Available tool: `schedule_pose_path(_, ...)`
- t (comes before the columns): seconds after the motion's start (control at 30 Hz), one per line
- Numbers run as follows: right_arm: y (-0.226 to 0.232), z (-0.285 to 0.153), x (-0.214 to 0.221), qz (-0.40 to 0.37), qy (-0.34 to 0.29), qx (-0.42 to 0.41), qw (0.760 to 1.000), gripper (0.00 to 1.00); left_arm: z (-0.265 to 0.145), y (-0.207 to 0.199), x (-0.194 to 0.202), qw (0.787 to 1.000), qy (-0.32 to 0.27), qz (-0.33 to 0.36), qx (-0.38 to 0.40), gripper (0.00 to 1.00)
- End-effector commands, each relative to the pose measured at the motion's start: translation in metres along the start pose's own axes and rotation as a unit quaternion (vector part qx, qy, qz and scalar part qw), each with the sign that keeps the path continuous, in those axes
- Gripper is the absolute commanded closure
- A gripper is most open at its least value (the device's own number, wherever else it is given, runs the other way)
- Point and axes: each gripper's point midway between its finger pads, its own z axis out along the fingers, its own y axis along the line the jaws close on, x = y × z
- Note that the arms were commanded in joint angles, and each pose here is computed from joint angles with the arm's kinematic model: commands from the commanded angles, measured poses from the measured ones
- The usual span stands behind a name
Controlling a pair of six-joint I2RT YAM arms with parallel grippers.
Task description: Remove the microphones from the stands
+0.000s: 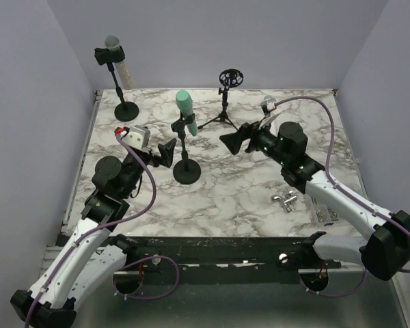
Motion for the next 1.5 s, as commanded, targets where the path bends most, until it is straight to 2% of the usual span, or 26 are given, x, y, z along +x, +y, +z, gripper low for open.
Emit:
schedule_pose_path(0.0,0.026,0.000,-0.043,-0.030,-0.022,-0.032,0.999,0.00,-0.019,0.025,0.004,0.998,-0.001,0.034,-0.060,0.02)
schedule_pose_path(0.17,0.048,0.022,-0.080,-0.020,-0.055,-0.043,0.997,0.00,-0.034,0.031,0.005,0.996,-0.024,0.027,-0.078,0.01)
schedule_pose_path(0.27,0.072,0.041,-0.094,-0.053,-0.066,-0.050,0.995,0.00,-0.039,0.031,-0.004,0.995,-0.033,0.049,-0.077,0.02)
schedule_pose_path(0.37,0.100,0.058,-0.099,-0.087,-0.069,-0.068,0.991,0.00,-0.045,0.039,-0.009,0.993,-0.041,0.042,-0.102,0.01)
schedule_pose_path(0.7,0.110,0.108,-0.096,-0.134,-0.074,0.023,0.988,0.01,-0.055,0.028,-0.023,0.994,-0.075,0.016,-0.077,0.01)
schedule_pose_path(0.83,0.104,0.116,-0.091,-0.161,-0.084,0.082,0.980,0.05,-0.055,0.024,-0.024,0.995,-0.075,0.014,-0.065,0.02)
schedule_pose_path(1.17,0.112,0.125,-0.089,-0.197,-0.097,0.086,0.972,0.23,-0.051,0.017,-0.020,0.997,-0.065,0.015,-0.048,0.02)
schedule_pose_path(1.2,0.113,0.124,-0.090,-0.197,-0.100,0.086,0.972,0.26,-0.050,0.017,-0.020,0.997,-0.065,0.016,-0.047,0.02)
schedule_pose_path(1.23,0.113,0.124,-0.091,-0.197,-0.102,0.085,0.971,0.35,-0.049,0.016,-0.019,0.997,-0.063,0.016,-0.046,0.01)
schedule_pose_path(1.27,0.113,0.124,-0.092,-0.198,-0.103,0.085,0.971,0.48,-0.048,0.016,-0.018,0.997,-0.061,0.016,-0.045,0.02)
schedule_pose_path(1.33,0.112,0.124,-0.094,-0.197,-0.107,0.091,0.970,0.86,-0.047,0.015,-0.017,0.997,-0.058,0.016,-0.042,0.01)
schedule_pose_path(1.37,0.112,0.123,-0.096,-0.196,-0.110,0.093,0.970,0.98,-0.046,0.014,-0.015,0.998,-0.056,0.016,-0.039,0.01)
schedule_pose_path(1.47,0.110,0.123,-0.098,-0.200,-0.110,0.101,0.968,1.00,-0.041,0.009,-0.011,0.998,-0.048,0.002,-0.028,0.01)
